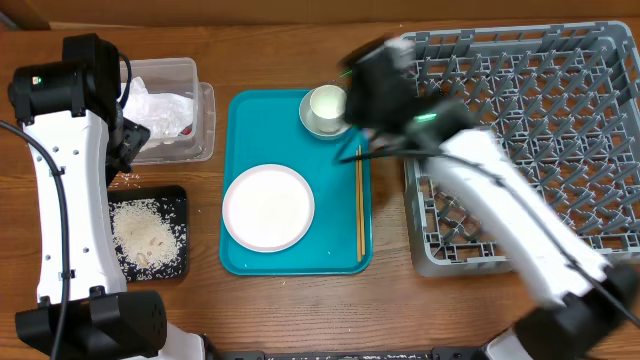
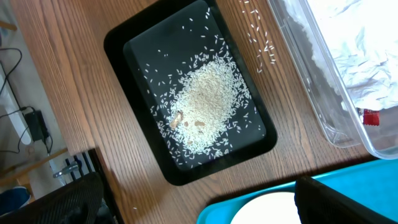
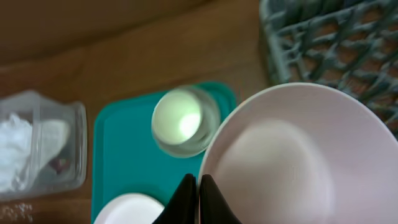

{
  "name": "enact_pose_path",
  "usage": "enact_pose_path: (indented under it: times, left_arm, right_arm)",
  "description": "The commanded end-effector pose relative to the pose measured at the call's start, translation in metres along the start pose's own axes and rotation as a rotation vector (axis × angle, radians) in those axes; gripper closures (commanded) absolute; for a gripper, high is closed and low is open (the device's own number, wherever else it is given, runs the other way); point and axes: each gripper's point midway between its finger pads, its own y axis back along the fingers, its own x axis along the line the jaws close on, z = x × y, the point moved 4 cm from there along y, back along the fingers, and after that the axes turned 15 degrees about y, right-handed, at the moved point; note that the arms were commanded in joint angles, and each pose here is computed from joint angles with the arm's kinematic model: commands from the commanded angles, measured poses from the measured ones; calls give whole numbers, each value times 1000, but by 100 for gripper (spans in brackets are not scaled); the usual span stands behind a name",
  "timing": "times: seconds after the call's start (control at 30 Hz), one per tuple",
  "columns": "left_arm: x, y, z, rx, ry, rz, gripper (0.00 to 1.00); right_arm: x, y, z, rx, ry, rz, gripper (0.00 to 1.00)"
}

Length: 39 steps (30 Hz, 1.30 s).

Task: Sort waste into correct bins and load items into the dishwasher
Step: 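Lift the pink bowl and carry it right into the dish rack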

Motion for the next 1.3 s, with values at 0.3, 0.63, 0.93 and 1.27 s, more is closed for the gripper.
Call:
enact_pose_path:
  times: [0.3, 0.63, 0.93, 1.27]
  left_arm:
    - [3, 9, 3, -14, 33, -28, 0]
    - [3, 9, 3, -14, 33, -29, 0]
    - [3, 9, 3, -14, 33, -28, 0]
    - [3, 9, 3, -14, 33, -28, 0]
  right_arm:
    - [-128, -11, 35, 53, -199, 581, 96]
    - [-196, -21, 15, 9, -360, 737, 96]
    - [-225, -38, -7, 3, -540, 775, 96]
    - [-242, -48, -26, -45, -602, 848, 96]
